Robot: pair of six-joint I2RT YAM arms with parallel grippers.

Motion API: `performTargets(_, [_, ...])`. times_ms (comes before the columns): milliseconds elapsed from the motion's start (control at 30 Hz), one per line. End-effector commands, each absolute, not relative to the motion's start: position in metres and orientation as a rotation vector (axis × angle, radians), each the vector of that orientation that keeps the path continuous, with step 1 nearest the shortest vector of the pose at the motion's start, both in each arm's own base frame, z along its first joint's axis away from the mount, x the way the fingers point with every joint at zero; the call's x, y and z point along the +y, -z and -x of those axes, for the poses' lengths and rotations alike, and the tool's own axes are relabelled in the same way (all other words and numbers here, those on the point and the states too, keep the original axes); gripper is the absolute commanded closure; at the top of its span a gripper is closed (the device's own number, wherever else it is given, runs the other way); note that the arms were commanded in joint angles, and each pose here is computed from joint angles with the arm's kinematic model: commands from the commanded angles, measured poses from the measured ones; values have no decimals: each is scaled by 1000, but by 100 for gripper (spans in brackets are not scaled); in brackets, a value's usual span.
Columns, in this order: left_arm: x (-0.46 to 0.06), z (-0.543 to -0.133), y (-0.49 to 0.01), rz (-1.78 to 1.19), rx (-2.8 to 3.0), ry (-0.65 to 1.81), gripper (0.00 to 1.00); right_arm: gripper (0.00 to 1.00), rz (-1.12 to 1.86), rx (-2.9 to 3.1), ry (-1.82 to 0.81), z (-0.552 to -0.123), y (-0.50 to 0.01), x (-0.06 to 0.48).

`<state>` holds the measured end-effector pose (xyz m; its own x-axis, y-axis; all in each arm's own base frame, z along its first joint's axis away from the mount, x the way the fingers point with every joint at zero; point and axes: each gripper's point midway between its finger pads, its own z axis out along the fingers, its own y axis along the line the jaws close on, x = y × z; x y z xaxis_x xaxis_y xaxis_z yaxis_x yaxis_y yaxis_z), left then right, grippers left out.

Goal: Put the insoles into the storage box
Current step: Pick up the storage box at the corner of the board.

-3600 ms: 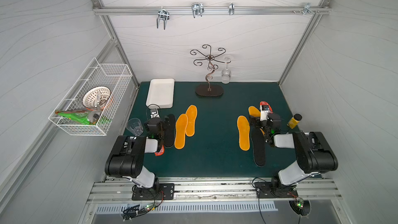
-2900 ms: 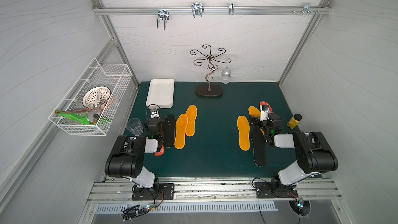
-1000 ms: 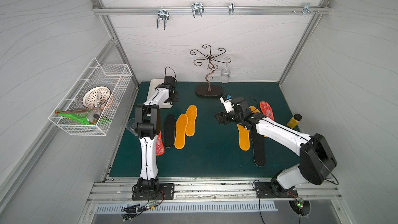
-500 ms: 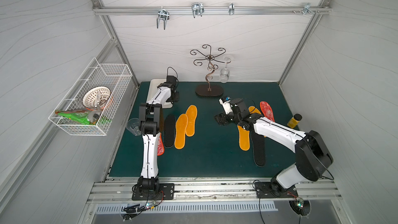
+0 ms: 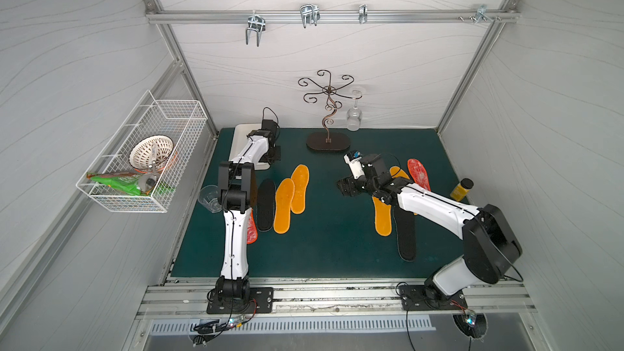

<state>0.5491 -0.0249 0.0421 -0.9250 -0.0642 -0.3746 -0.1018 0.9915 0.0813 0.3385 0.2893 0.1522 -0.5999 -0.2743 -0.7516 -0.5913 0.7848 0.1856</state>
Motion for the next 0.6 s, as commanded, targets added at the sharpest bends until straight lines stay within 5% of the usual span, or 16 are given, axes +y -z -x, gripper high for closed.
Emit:
performTargets(0, [-31,-556,-47,87,2737,-169,100,19,631,2235,-523,-339,-150,285])
performTargets(267, [-58,-545,-100,60,2619,-187,100,18,606,2217,-507,-340,-159,281])
performTargets(567, [-58,-479,-139,253,2540,-249,100,18,576,2182,-518,-334,-173,274])
